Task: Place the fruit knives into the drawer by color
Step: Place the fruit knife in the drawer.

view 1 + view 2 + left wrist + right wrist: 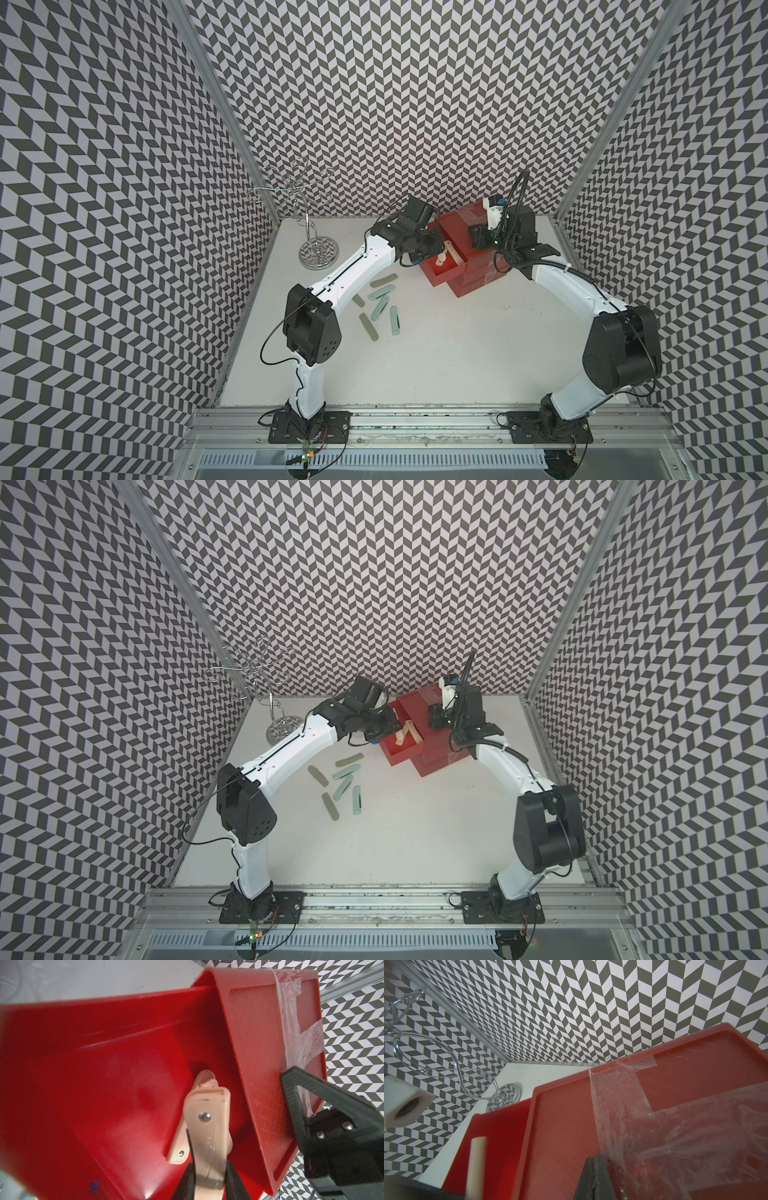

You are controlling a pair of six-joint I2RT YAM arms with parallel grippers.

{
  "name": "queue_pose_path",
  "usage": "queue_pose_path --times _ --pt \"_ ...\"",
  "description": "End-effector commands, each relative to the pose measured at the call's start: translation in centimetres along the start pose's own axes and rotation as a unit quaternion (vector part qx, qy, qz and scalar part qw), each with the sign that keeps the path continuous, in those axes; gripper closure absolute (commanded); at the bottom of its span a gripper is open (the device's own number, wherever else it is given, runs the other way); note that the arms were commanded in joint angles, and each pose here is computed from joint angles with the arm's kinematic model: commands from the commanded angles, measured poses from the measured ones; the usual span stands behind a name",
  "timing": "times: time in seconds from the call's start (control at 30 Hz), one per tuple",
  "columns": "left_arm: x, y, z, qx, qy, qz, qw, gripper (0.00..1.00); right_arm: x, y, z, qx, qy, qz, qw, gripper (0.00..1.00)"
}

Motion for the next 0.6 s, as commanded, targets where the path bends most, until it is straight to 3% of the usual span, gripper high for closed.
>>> queue_pose_path --times 0.0,0.37,0.57 --pt "-0.4 -0.2 -0.6 0.007 -0.004 -0.005 1.0 0.72 11.7 -2.2 -5.5 0.094 -0.063 0.208 0.972 1.0" --pt "-1.1 0.0 -1.3 0.018 -0.01 -0.017 1.0 0.68 11.8 -2.2 -5.5 0.094 -0.062 0.209 0.971 1.0" --pt "-3.3 3.7 -3.9 0.048 -0.041 -0.075 0.995 0.69 11.7 -2.2 -5.6 0.097 -0.062 0.208 0.971 1.0"
Point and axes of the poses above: each gripper's point midway between its finger pads, its own y axis back along the fingers, its own z axis along the line the jaws close on, x = y × z, the point moved 5 cm from there along y, back along the fingers, and after that the axes turned 9 degrees about -y, right-handed, at the moved point
